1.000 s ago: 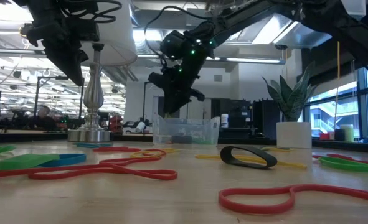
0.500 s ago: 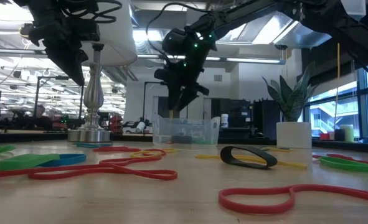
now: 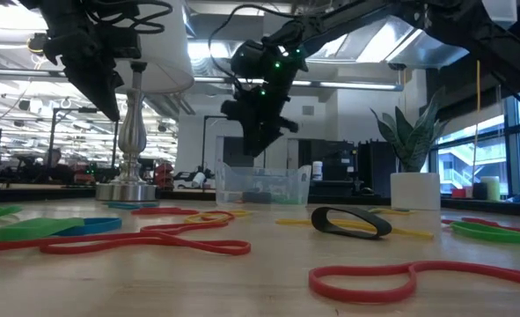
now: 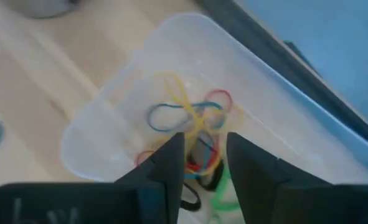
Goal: Pick and place rubber bands into bin
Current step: Put the blue rubber band into the transparent bin
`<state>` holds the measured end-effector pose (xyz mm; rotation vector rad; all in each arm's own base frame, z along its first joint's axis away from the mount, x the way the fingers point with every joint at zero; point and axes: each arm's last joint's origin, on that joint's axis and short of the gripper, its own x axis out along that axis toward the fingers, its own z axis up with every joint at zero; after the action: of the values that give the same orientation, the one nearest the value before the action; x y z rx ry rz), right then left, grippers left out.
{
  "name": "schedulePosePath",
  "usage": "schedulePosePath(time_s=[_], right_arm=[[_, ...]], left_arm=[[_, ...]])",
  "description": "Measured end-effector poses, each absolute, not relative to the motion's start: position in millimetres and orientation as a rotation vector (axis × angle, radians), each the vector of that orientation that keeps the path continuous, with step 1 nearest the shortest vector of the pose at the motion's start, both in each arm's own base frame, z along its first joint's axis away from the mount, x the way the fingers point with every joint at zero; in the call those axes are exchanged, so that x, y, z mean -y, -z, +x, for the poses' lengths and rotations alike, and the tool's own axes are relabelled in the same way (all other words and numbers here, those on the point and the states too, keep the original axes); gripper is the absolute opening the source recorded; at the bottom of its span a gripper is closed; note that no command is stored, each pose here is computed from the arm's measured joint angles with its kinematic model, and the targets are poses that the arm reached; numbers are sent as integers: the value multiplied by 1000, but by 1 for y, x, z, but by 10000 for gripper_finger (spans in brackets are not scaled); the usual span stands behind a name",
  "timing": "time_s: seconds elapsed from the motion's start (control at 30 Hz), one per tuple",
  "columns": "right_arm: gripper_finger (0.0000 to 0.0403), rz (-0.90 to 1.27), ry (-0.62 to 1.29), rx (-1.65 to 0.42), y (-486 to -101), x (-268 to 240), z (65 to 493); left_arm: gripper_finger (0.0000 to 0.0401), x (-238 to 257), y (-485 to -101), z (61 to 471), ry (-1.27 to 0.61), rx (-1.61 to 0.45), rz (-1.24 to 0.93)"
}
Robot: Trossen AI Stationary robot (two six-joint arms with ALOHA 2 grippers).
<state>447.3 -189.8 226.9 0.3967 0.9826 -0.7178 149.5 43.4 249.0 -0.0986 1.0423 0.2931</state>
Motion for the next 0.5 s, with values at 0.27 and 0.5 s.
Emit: schedulePosePath(time_s=[0.27,0.5], right_arm=[[89,469,675,-994,-226,192,445],[53,399,708,-1102,-230,182,435]], left_arm=[[1,-43,-249,149,-278,-1046,-70],[2,-43,-249,149,-280,-1046,-73]])
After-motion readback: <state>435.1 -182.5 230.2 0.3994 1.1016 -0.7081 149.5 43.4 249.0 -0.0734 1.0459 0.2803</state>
